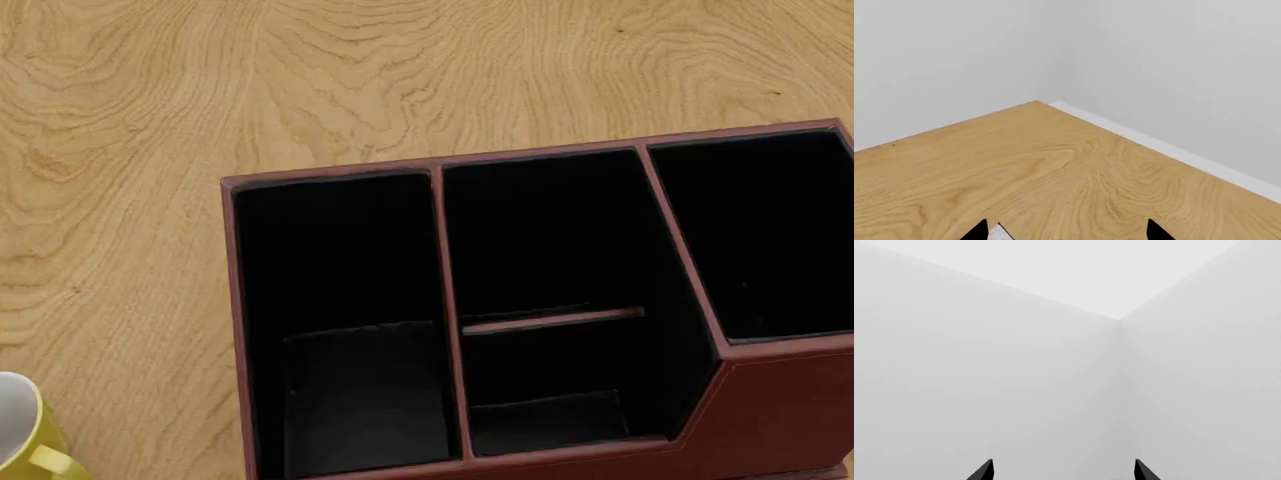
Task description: Pick up the book and place it in the back compartment of the caddy.
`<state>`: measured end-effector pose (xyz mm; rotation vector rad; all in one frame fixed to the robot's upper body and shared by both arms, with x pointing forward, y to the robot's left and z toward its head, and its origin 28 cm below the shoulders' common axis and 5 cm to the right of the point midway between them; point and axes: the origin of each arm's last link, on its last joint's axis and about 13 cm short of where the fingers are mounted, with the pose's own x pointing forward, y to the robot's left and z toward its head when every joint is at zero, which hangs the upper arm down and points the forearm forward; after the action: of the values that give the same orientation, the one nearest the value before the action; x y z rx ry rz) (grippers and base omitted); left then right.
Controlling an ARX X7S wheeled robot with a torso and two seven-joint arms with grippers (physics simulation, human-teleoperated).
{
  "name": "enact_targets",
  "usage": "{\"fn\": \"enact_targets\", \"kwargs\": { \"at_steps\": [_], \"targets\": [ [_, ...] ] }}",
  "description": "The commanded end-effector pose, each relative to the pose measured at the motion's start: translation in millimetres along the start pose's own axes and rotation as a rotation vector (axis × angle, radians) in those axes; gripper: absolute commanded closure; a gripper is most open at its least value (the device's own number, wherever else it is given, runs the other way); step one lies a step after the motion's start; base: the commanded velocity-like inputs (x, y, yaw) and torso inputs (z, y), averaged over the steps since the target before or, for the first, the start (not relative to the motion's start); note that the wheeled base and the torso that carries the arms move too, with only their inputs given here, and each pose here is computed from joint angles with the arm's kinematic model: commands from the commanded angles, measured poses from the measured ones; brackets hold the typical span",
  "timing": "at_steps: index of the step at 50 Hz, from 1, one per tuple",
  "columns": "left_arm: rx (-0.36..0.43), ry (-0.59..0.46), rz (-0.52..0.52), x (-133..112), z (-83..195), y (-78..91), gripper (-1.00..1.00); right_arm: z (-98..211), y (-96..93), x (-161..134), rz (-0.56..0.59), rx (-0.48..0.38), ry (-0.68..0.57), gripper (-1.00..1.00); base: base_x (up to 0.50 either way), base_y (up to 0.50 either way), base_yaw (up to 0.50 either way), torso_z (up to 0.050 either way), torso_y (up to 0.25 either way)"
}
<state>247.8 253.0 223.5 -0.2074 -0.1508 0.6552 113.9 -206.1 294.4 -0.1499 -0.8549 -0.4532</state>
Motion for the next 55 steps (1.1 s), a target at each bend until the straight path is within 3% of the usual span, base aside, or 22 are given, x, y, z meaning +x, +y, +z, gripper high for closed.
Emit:
{"fn": "enact_targets", "kwargs": {
  "at_steps": [1, 21, 31, 55],
  "targets": [
    [-0.005, 0.012, 0.094, 4.4, 0.7, 3.5, -1.0, -0.7, -0.5, -0.4, -0.002, 0.002, 0.0, -1.0, 0.0, 0.0, 0.0, 0.0, 0.0],
    [-0.059, 0.104, 0.195, 13.6, -0.8, 8.9, -1.0, -1.9, 0.2, -0.9, 0.0, 0.004, 0.004, -1.0, 0.0, 0.0, 0.0, 0.0, 0.0],
    [-0.107, 0.217, 0.179, 17.5, -4.7, 7.3, -1.0, -2.9, -0.8, -3.0, -0.002, 0.005, 0.008, -1.0, 0.0, 0.0, 0.0, 0.0, 0.0],
    [-0.093, 0.308, 0.163, 39.6, -13.3, -2.0, -1.0, -4.2, -2.3, -5.5, -0.005, 0.003, 0.008, -1.0, 0.0, 0.0, 0.0, 0.0, 0.0]
  ]
}}
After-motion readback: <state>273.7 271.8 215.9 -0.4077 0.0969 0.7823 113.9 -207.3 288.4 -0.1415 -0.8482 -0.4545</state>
